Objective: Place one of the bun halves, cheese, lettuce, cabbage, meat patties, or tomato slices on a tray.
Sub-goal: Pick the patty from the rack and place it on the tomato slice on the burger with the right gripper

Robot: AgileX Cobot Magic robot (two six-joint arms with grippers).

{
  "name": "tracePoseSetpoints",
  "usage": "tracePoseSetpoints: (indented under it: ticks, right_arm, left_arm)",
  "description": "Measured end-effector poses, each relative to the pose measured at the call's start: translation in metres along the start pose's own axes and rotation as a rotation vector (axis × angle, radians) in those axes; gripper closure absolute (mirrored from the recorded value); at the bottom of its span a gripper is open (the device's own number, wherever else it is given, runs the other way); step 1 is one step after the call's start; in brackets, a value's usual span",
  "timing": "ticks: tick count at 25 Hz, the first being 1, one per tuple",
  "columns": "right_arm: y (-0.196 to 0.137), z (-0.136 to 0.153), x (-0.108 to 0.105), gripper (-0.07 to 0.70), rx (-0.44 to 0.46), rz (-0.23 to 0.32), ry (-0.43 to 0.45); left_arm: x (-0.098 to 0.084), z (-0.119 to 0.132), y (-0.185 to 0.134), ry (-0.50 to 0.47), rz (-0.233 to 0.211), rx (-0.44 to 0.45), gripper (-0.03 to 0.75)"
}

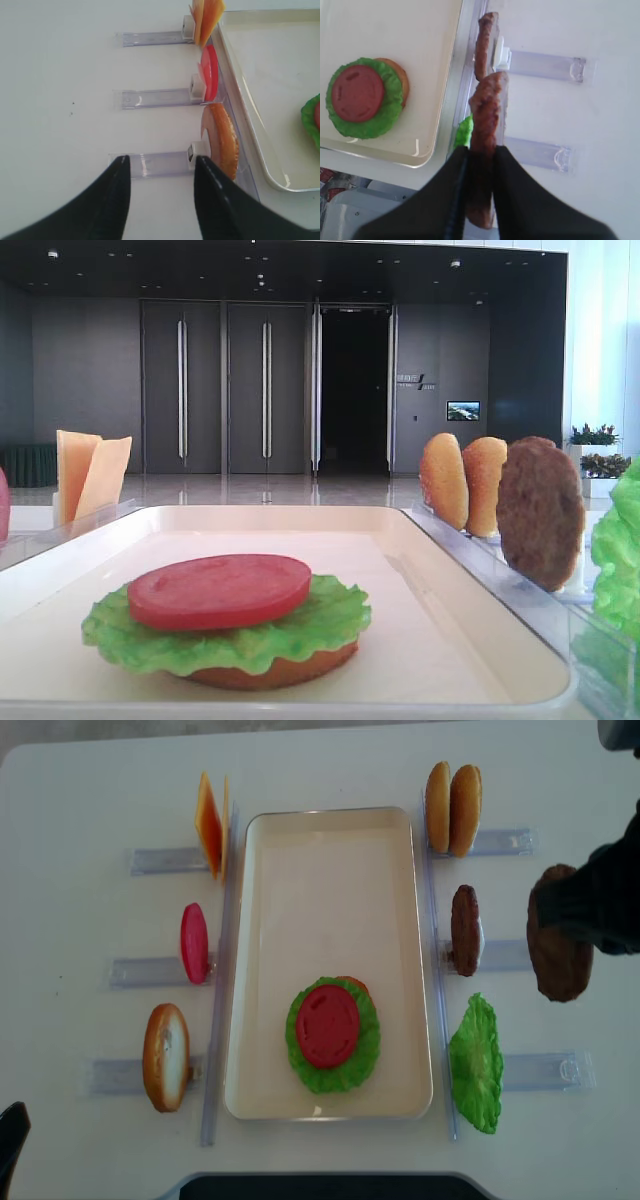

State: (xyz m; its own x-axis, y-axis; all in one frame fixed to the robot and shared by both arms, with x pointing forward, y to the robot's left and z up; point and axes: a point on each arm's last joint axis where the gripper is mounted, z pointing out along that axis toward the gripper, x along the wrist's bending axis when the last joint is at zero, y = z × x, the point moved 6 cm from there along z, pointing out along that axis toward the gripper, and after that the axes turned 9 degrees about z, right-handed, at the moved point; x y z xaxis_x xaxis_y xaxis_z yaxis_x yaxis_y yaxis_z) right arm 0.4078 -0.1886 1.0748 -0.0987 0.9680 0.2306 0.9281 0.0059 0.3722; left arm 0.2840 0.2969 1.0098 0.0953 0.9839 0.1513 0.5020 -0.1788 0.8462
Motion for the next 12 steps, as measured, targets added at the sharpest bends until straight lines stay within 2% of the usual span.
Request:
tracePoseSetpoints:
  ticks: [8, 12]
  right_arm:
    - [-0.020, 0.005, -0.004, 0.496, 0.061, 0.013, 0.066]
    - [-0.016, 0.005, 0.008, 0.496, 0.051, -0.004, 0.155]
  left_arm:
    - [0.000, 0.000, 0.000, 0.000, 0.000, 0.000, 0.388]
    - [0.000, 0.000, 0.000, 0.000, 0.000, 0.000, 0.388]
